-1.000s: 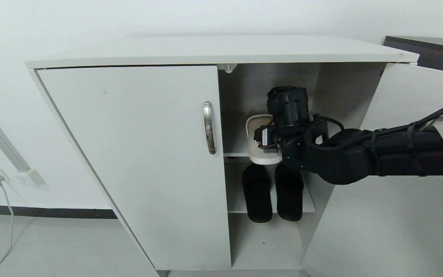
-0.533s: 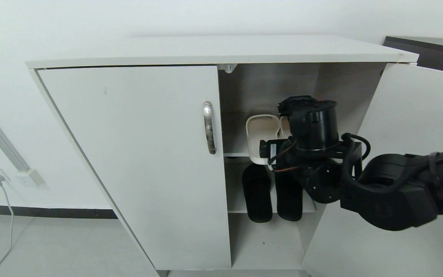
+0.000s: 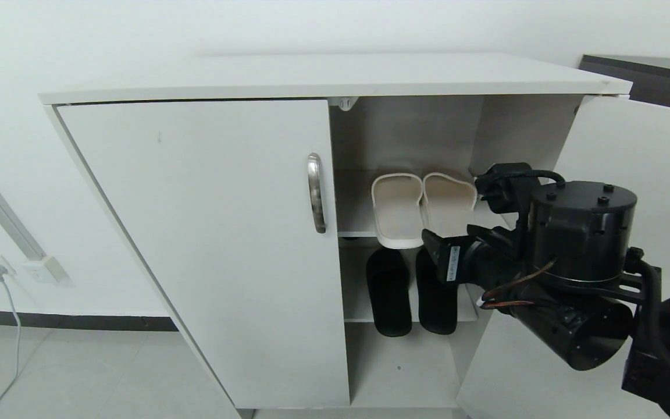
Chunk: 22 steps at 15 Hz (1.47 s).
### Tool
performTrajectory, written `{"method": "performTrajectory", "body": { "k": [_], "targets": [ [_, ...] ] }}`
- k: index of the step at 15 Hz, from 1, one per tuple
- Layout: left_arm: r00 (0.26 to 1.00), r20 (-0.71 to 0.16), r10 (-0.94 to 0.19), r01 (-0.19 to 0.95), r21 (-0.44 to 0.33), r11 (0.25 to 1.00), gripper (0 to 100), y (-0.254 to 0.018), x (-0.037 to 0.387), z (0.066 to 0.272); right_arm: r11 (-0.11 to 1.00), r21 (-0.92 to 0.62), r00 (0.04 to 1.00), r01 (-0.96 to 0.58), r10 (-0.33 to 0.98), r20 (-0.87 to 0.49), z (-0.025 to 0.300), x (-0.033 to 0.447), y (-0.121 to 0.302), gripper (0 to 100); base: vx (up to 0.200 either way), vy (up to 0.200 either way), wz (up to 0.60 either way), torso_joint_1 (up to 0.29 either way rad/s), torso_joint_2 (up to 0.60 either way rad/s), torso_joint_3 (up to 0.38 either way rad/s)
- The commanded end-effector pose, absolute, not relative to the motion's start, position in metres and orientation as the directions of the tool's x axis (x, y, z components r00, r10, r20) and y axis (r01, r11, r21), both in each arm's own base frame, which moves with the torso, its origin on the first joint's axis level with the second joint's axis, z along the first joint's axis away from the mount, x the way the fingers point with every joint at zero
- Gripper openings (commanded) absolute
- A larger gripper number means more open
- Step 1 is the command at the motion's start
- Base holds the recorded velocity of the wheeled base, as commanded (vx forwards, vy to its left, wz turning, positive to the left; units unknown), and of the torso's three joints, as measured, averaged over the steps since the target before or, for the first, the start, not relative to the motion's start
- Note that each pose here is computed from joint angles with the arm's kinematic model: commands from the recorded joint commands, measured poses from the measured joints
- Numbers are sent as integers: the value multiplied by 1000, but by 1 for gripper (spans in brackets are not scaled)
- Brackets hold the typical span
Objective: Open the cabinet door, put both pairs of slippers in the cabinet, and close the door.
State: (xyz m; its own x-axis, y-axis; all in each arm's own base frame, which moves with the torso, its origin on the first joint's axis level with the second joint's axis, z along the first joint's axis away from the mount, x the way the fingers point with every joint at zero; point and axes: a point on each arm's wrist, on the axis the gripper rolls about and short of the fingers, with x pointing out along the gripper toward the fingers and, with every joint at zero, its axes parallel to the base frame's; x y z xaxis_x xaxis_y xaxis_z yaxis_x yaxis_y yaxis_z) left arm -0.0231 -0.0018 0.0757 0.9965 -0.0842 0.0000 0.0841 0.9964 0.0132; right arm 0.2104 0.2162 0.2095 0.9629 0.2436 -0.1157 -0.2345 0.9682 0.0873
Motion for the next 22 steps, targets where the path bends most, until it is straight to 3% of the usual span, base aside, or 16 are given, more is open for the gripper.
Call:
{"method": "performTrajectory", "body": {
  "k": [1, 9, 22],
  "targets": [
    [997, -2, -83, 83, 12, 996, 0, -2, -23, 76, 967, 83, 961, -240, 248, -120, 208, 207, 214, 0, 0, 0, 0, 0, 0, 0],
    [996, -3, -84, 84, 12, 996, 0, -2, -23, 75, 963, 69, 953, -260, 268, -142, 200, 202, 220, 0, 0, 0, 0, 0, 0, 0],
    [996, -3, -84, 84, 14, 996, 0, -2, -23, 75, 967, 34, 949, -251, 253, -190, 182, 205, 222, 0, -200, 0, 0, 3, 2, 4]
  ]
}}
